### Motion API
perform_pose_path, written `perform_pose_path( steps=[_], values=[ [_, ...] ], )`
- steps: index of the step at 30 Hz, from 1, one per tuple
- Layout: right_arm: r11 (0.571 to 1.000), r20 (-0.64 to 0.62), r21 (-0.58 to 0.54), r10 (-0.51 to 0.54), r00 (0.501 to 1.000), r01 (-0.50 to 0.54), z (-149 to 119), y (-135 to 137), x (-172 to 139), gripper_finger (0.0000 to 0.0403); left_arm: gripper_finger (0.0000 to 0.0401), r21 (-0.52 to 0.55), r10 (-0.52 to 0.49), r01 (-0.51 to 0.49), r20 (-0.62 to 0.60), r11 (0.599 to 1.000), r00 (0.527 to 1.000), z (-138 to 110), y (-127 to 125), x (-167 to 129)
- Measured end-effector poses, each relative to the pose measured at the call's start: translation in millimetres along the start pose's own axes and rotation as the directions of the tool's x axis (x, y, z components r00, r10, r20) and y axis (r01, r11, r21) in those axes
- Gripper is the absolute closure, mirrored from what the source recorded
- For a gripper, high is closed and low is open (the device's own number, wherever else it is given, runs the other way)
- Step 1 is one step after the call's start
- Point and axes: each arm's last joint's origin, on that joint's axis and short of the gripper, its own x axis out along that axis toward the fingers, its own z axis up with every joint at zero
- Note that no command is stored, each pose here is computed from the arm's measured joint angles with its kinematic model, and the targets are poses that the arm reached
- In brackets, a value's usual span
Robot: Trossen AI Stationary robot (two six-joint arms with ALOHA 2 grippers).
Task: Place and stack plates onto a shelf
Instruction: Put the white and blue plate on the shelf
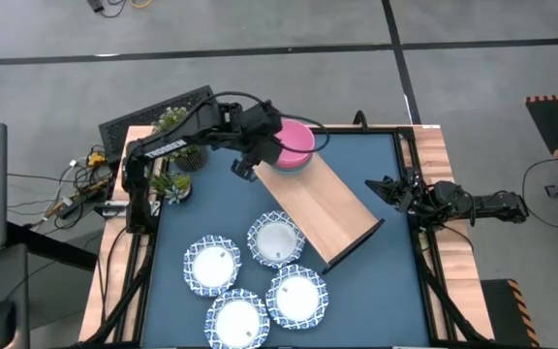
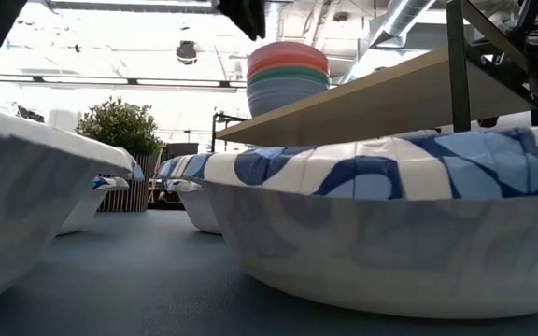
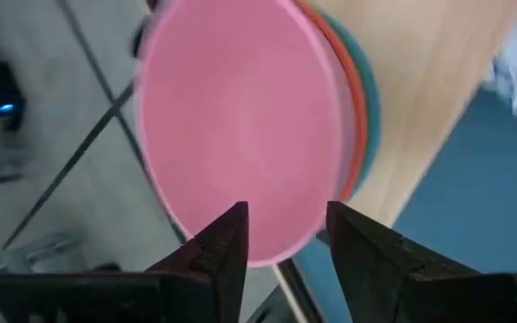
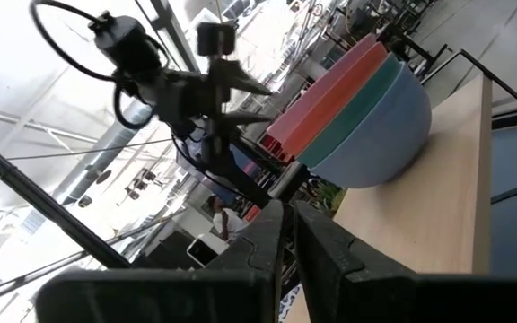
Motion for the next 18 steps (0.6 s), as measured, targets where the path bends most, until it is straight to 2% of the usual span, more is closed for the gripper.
perform_pose_path(
  steps=[3, 5, 8, 10, 14, 18],
  values=[
    [1.0, -0.004, -0.002, -0.004, 1.0, 0.004, 0, 0, 0, 0.0345, 0.0277, -0.086, -0.03, 0.037, 0.076, 0.996, 0.997, -2, -2, -15],
    [1.0, -0.011, -0.006, -0.012, 1.0, 0.012, -1, -1, 0, 0.0345, 0.0289, -0.189, -0.021, 0.047, 0.137, 0.981, 0.99, -3, -1, -25],
    [1.0, -0.01, -0.008, -0.017, 1.0, 0.017, -1, -2, 0, 0.0345, 0.0316, -0.385, 0.044, 0.047, 0.224, 0.922, 0.974, -3, 7, -36],
    [1.0, -0.002, -0.008, -0.025, 1.0, 0.025, -1, -2, 0, 0.0345, 0.0341, -0.459, 0.083, 0.049, 0.262, 0.887, 0.962, -3, 12, -39],
    [1.0, 0.0, -0.009, -0.025, 1.0, 0.025, -1, -2, 0, 0.0345, 0.039, -0.502, 0.126, 0.045, 0.301, 0.864, 0.945, 0, 17, -42],
    [1.0, 0.0, -0.008, -0.025, 1.0, 0.025, -1, -2, 0, 0.0345, 0.0399, -0.506, 0.074, 0.133, 0.368, 0.852, 0.927, 4, 13, -44]
  ],
)
